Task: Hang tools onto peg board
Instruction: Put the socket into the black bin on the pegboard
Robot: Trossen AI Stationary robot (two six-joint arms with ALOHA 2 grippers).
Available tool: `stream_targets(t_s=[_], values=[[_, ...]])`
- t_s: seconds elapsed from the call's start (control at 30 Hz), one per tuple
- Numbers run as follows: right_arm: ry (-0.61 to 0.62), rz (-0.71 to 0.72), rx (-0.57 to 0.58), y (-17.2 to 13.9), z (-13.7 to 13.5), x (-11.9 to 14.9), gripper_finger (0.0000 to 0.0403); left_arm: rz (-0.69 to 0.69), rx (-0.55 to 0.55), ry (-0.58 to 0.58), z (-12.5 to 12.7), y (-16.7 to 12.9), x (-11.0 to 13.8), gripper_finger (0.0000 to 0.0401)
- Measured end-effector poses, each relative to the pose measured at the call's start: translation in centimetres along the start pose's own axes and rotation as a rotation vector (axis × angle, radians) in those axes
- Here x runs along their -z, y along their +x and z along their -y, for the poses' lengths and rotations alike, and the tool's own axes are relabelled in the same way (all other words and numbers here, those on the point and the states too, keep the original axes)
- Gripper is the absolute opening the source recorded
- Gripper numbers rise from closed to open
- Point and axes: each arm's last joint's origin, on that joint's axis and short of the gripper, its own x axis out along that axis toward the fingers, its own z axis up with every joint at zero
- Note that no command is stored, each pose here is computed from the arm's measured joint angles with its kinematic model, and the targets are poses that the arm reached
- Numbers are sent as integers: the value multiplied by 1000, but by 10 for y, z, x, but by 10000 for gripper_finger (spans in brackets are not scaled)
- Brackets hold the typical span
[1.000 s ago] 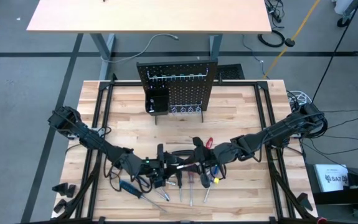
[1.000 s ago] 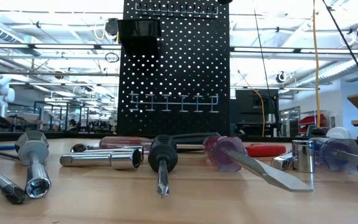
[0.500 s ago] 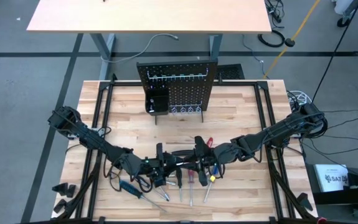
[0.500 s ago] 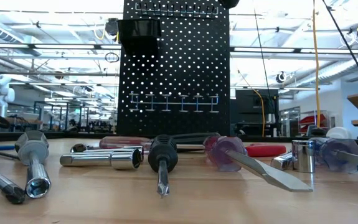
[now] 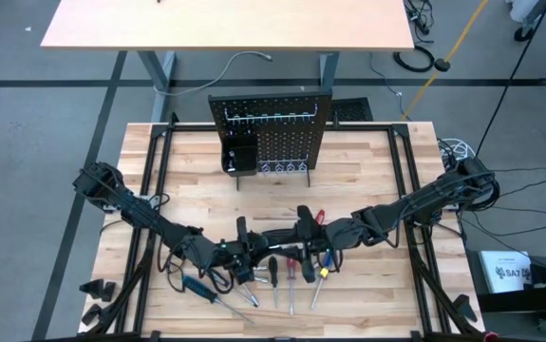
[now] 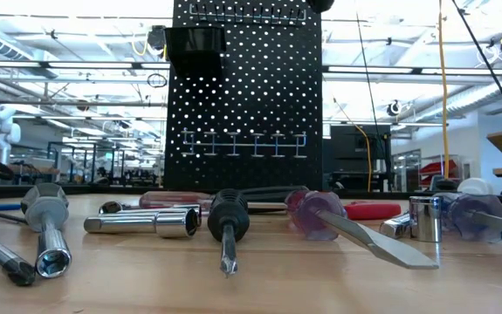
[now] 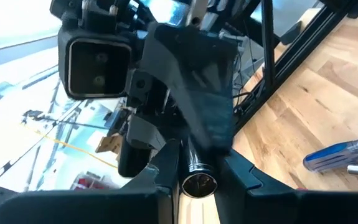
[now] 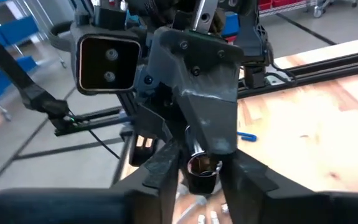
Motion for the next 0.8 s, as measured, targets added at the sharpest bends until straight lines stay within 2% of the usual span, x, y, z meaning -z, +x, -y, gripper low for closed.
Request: stream_targets(t_s=[0.13,0.27,0.4,0.63,0.8], values=[[-41,-7,5,-5,1,-3,137,-48,-24,-16,2,-4,-3,62],[-58,-10,8,-22,1,-15,152,-102,-78,-162,0,-12,-8,62],[-75,-52,23,-42,1,-21,156,-143,-119,-201,0,-23,-16,62],[-129,-128,192,-57,0,-10,155,-216,-216,-280,-14,-44,-27,62],[-166,-223,333,-55,0,11,155,-352,-398,-446,-52,-61,-27,61]])
